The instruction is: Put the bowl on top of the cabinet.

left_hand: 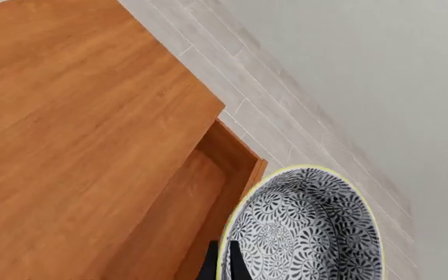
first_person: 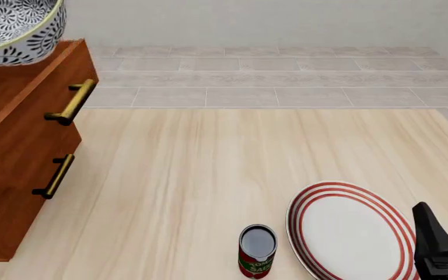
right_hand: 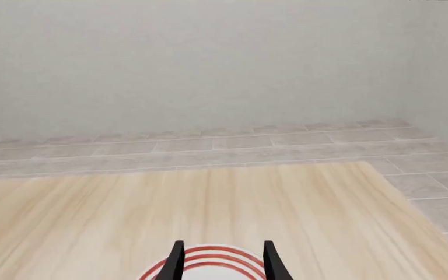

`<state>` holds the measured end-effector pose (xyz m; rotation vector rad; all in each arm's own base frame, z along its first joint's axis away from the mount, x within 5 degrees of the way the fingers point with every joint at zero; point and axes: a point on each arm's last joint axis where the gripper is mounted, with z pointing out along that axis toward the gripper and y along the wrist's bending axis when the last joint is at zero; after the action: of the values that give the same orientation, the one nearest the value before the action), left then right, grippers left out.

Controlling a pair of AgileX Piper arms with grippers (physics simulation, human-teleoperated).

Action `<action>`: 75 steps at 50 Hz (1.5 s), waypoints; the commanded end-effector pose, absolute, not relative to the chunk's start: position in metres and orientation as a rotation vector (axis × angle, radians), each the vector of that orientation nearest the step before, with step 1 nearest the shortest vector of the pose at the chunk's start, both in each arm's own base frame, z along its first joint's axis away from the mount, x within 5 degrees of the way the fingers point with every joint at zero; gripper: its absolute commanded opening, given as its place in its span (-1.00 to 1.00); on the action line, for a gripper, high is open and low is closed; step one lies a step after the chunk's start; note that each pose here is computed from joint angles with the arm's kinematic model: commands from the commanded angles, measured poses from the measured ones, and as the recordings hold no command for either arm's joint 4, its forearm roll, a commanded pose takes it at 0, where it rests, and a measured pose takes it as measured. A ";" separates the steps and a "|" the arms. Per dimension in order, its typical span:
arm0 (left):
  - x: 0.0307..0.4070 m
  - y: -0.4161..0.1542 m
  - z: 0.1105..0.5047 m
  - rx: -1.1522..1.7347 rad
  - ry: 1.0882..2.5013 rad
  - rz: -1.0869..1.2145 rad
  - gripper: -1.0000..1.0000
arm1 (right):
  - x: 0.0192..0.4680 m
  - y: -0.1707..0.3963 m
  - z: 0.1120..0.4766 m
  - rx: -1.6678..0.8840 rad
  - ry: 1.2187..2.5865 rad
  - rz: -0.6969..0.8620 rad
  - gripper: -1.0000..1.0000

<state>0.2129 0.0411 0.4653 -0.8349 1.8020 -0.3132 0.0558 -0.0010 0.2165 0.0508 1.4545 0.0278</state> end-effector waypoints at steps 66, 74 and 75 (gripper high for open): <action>0.170 0.114 0.497 -1.214 1.571 -0.084 -1.00 | 0.056 -0.001 0.217 0.036 1.450 0.020 1.00; 0.169 0.121 0.490 -1.250 1.561 -0.067 -1.00 | 0.056 -0.001 0.218 0.039 1.451 0.022 1.00; 0.170 0.120 0.489 -1.250 1.564 -0.074 -1.00 | 0.056 -0.001 0.217 0.039 1.451 0.022 1.00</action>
<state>0.1712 0.1160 0.4919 -1.2268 1.5770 -0.0814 0.0557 -0.0007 0.2171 0.0383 1.4511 0.0215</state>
